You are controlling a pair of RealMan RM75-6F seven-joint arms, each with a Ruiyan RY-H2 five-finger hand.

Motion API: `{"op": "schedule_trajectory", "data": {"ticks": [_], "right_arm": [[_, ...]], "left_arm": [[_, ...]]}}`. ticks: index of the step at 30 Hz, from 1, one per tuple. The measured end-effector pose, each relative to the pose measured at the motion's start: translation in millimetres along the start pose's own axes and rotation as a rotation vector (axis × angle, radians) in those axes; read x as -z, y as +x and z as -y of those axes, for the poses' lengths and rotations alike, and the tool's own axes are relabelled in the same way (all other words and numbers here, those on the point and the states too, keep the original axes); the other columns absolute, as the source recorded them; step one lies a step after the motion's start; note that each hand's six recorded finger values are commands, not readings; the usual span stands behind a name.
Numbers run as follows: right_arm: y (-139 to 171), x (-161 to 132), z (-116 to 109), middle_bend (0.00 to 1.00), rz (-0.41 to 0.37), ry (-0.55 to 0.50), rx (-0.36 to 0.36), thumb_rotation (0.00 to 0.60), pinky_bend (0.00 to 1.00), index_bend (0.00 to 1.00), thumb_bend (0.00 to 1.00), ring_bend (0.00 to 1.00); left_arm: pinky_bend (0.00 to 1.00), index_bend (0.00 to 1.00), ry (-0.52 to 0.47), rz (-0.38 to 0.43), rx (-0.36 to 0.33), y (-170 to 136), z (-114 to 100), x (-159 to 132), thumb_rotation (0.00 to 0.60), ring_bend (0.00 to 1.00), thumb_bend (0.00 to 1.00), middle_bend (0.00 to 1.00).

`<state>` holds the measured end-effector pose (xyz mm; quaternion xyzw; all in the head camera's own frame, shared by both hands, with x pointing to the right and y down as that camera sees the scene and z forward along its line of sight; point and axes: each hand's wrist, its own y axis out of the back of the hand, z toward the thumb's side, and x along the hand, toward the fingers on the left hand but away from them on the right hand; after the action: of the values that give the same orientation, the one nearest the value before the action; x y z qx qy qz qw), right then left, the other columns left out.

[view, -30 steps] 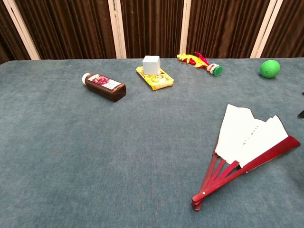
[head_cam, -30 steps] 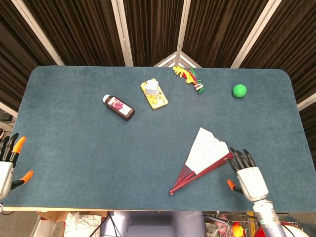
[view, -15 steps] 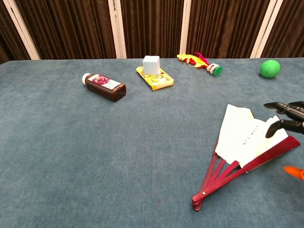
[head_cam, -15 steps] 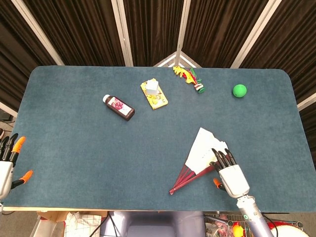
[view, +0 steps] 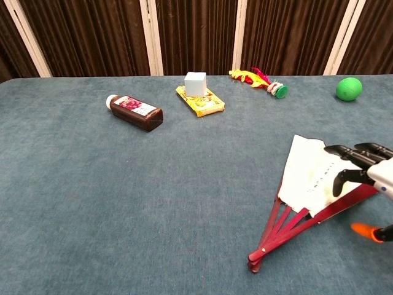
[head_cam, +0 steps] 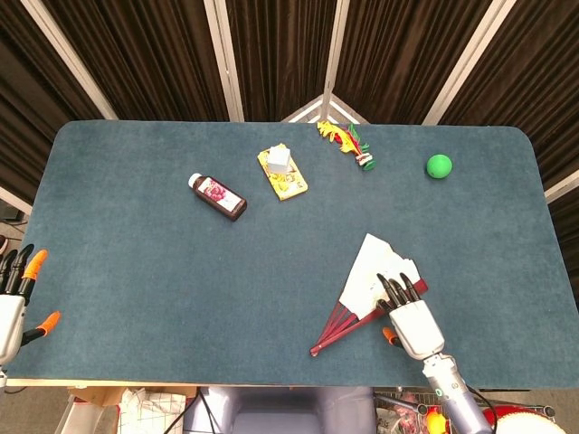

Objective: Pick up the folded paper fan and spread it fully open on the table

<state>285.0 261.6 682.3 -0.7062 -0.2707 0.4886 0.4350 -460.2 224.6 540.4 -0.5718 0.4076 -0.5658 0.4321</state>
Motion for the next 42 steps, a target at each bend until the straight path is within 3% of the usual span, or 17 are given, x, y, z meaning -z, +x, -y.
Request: {"op": "schedule_trajectory", "data": {"ticks": [21,42], "right_arm": [[-24,-22,15,0.06,-0.042,0.015,-0.028,0.600,0.07,0.45,0.27,0.15],[-35,-7,13,0.06,-0.021,0.030,-0.008,0.600,0.09,0.47,0.27,0.16]], "left_arm": [[0.00,0.00,0.001,-0.007,0.003,1,1,2,0.600,0.00,0.09,0.00],[0.00,0.01,0.016,-0.002,0.008,0,3,0,0.600,0.00,0.09,0.00]]}}
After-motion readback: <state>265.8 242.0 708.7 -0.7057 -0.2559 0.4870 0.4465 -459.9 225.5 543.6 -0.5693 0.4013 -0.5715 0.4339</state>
